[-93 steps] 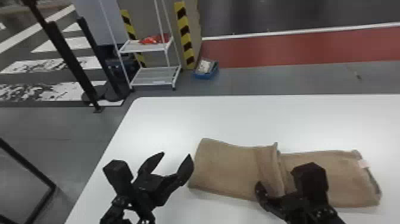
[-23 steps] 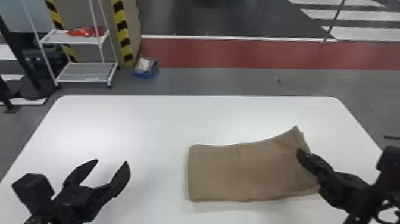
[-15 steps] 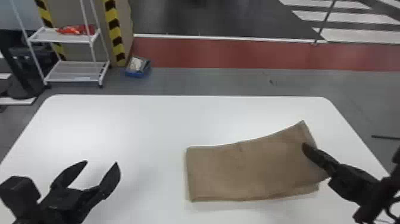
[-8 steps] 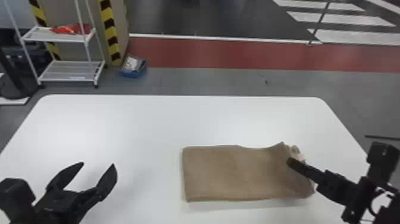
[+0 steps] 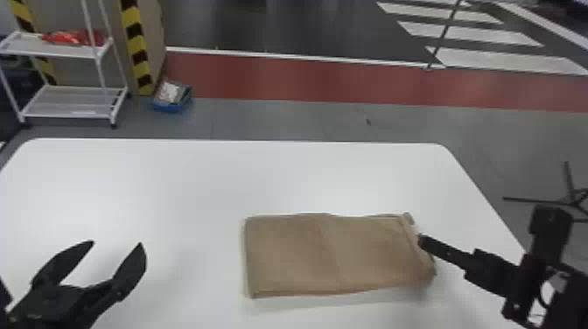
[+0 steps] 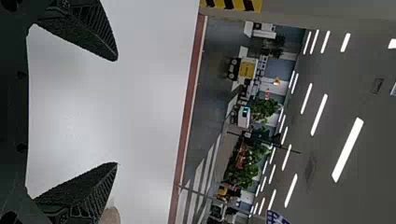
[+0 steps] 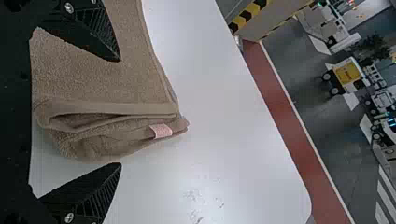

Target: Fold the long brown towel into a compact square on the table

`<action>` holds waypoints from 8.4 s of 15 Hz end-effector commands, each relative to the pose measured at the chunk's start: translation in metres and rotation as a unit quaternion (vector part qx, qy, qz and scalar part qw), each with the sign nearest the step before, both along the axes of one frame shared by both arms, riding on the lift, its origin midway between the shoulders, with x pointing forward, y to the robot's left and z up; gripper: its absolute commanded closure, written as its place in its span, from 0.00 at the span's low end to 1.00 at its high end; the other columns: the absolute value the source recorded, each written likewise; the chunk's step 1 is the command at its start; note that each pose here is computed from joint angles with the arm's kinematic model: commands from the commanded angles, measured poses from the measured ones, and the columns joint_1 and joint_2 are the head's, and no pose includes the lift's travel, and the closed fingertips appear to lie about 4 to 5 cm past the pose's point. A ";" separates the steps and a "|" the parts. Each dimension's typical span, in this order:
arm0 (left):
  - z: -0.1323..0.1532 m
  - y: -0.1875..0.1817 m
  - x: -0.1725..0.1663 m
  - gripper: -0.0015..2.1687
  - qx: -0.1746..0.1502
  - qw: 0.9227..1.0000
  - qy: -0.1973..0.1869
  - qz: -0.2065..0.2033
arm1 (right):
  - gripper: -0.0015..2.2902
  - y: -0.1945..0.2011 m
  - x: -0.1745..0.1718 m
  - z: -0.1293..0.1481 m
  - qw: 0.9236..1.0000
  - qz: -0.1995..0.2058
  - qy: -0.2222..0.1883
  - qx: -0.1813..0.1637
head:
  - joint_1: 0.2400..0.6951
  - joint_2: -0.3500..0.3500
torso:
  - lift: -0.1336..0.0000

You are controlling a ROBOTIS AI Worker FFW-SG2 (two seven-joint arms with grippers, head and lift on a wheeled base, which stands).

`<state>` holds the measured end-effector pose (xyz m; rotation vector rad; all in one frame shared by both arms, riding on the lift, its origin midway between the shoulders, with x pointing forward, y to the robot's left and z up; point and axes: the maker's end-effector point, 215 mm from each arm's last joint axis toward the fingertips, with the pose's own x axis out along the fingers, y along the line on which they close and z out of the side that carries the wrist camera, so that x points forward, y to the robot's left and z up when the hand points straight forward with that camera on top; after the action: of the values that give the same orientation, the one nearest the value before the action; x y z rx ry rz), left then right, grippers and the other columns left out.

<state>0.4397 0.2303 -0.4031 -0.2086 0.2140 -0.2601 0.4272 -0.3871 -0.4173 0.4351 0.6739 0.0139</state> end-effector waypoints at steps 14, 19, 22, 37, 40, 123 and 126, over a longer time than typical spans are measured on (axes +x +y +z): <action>-0.003 -0.003 0.002 0.04 0.006 1.000 0.005 -0.010 | 0.29 0.026 0.038 -0.053 0.997 0.051 0.054 -0.036 | 1.00 0.25 | 0.07; -0.001 -0.001 0.002 0.04 0.007 1.000 0.004 -0.011 | 0.62 0.023 0.034 -0.042 0.998 0.041 0.041 -0.012 | 1.00 0.27 | 0.07; 0.000 -0.002 0.003 0.04 0.005 1.000 0.003 -0.012 | 0.62 0.011 0.030 -0.013 0.999 0.023 0.013 0.025 | 1.00 0.26 | 0.07; -0.005 -0.004 0.003 0.04 0.007 1.000 0.009 -0.011 | 0.62 0.187 0.021 0.074 0.984 0.162 -0.056 0.054 | 1.00 0.42 | 0.07; -0.007 -0.002 0.003 0.04 0.007 1.000 0.010 -0.009 | 0.61 0.221 0.025 0.054 0.982 0.182 -0.045 -0.004 | 1.00 0.55 | 0.07; 0.029 0.029 -0.024 0.04 0.034 0.995 -0.065 0.067 | 0.04 0.198 -0.028 0.098 0.919 0.042 -0.343 -0.189 | 1.00 0.59 | 0.07; 0.032 0.038 -0.032 0.04 0.040 0.992 -0.073 0.092 | 0.04 0.201 -0.031 0.087 0.921 0.043 -0.339 -0.187 | 1.00 0.65 | 0.07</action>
<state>0.4104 0.2673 -0.3730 -0.1297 0.0683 -0.0926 0.3968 -0.1869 -0.3271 0.0119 -0.0025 0.1135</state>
